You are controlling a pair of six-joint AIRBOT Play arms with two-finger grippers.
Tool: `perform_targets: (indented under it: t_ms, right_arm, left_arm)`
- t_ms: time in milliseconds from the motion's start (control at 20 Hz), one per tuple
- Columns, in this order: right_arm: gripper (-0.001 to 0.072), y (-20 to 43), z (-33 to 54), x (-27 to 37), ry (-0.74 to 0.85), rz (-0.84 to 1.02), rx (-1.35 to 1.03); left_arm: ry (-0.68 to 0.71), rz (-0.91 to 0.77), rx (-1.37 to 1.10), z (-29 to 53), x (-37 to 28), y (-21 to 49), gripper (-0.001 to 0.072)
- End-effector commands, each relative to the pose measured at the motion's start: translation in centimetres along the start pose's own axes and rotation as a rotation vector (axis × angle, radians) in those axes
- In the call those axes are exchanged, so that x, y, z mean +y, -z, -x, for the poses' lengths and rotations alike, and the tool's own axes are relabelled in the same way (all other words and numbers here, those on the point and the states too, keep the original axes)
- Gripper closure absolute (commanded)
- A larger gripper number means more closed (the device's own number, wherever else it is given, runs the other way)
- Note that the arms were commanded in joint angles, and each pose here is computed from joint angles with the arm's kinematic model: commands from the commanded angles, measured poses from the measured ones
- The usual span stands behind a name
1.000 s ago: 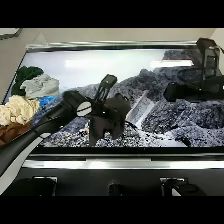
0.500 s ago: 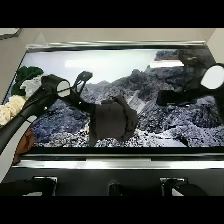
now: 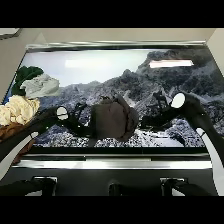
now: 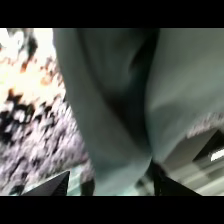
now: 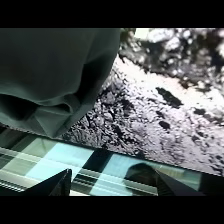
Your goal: Fold the shirts.
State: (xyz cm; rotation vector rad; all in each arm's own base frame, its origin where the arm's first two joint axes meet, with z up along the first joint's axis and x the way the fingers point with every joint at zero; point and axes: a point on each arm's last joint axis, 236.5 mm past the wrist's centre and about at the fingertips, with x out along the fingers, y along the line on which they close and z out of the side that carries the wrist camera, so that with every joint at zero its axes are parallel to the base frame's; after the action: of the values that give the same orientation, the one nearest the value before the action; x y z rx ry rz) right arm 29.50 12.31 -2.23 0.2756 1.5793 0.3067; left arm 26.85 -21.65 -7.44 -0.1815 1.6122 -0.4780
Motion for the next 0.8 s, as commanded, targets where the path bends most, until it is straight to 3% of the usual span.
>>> perform_targets:
  t_ms: [0,100,200,300,400,450,550,650,750]
  right_arm:
    - [0.0091,1.1,-3.7,0.8,-0.100,-0.067,0.011]
    - [0.0091,0.8,-5.2,1.5,-0.116,-0.075,0.004]
    - [0.0090,0.8,-7.0,3.0,-0.130,-0.059,0.017]
    - [0.0090,0.6,-8.7,4.7,-0.148,-0.047,0.012]
    - [0.0095,0.2,-9.8,5.9,-0.162,-0.047,-0.005]
    - [0.0132,0.0,-10.1,6.2,-0.164,-0.051,-0.013]
    - [0.0313,-0.5,-10.6,6.3,-0.162,-0.100,-0.028]
    - [0.0663,-0.8,-10.5,6.1,-0.160,-0.109,-0.037]
    - [0.0669,-1.2,-9.1,5.4,-0.129,-0.062,-0.061]
  left_arm:
    - [0.031,0.042,-0.087,-0.8,0.0,-1.7,0.0283]
    - [0.029,0.080,-0.083,-1.3,0.2,-1.8,0.0360]
    - [0.025,0.092,-0.072,-1.8,0.5,-1.8,0.0592]
    - [0.023,0.093,-0.068,-1.9,0.6,-1.7,0.0675]
    - [0.024,0.092,-0.068,-1.9,0.6,-1.7,0.0674]
    - [0.024,0.092,-0.069,-1.9,0.5,-1.8,0.0675]
    - [0.023,0.089,-0.069,-1.9,0.6,-1.8,0.0675]
    - [0.024,0.079,-0.074,-1.8,0.5,-1.9,0.0675]
    - [0.006,0.036,-0.126,-0.2,0.2,-3.3,0.0676]
